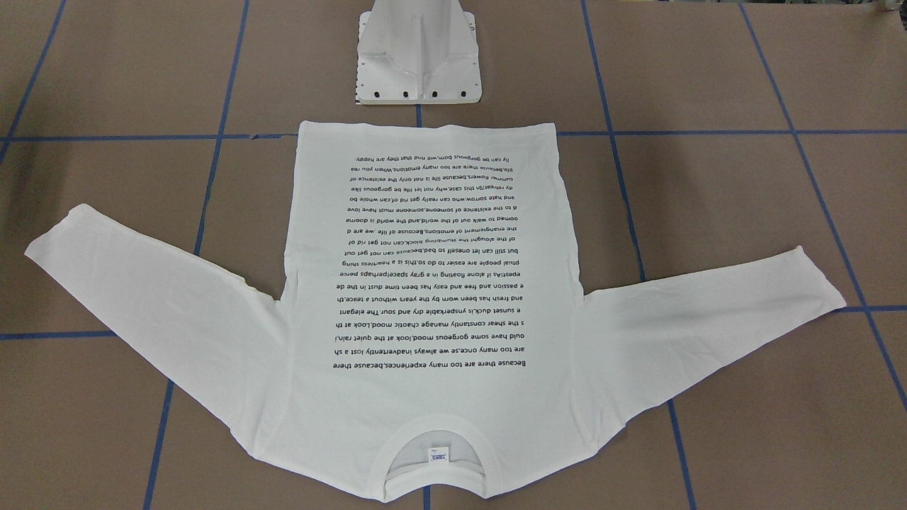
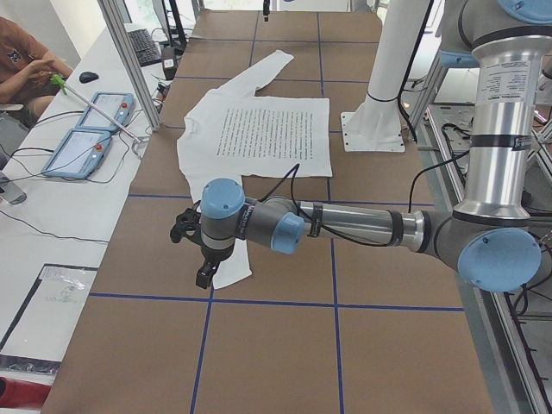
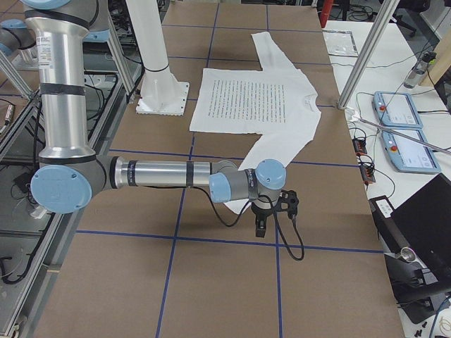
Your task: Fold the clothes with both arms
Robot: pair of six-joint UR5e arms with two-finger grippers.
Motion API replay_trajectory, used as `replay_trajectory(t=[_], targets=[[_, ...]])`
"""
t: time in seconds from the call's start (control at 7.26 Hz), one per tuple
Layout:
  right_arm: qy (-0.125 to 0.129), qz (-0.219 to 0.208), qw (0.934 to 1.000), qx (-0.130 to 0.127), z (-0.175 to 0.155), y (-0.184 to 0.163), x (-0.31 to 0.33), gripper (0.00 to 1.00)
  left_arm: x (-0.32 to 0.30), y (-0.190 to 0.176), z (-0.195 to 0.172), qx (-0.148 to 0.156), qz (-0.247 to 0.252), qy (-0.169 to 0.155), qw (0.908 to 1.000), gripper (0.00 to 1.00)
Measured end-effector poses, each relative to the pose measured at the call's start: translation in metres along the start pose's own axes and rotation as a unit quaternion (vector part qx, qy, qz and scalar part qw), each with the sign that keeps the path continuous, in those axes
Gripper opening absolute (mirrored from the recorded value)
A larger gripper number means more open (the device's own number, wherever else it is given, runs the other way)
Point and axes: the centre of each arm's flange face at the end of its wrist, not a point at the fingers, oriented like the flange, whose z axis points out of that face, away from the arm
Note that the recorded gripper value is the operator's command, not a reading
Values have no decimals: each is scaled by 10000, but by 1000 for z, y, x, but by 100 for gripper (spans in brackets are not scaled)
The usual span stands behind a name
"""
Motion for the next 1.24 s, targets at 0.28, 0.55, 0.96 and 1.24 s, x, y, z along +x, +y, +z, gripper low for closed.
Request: replay_trajectory(t=[0.28,0.55,0.96,1.24], targets=[[-40,-18,10000,-11,1,-2,-3,100,0,0,1,-6,-6,35,10000,100],[-215,-57,9997,-54,3,-2,-12,100,2,0,1,12,22,55,10000,100],[-525,249,9983,-4,29,14,-38,95,4,0,0,28,47,66,10000,100],[-635,665,9957,120,53,31,-59,95,5,0,-2,43,61,65,10000,100]])
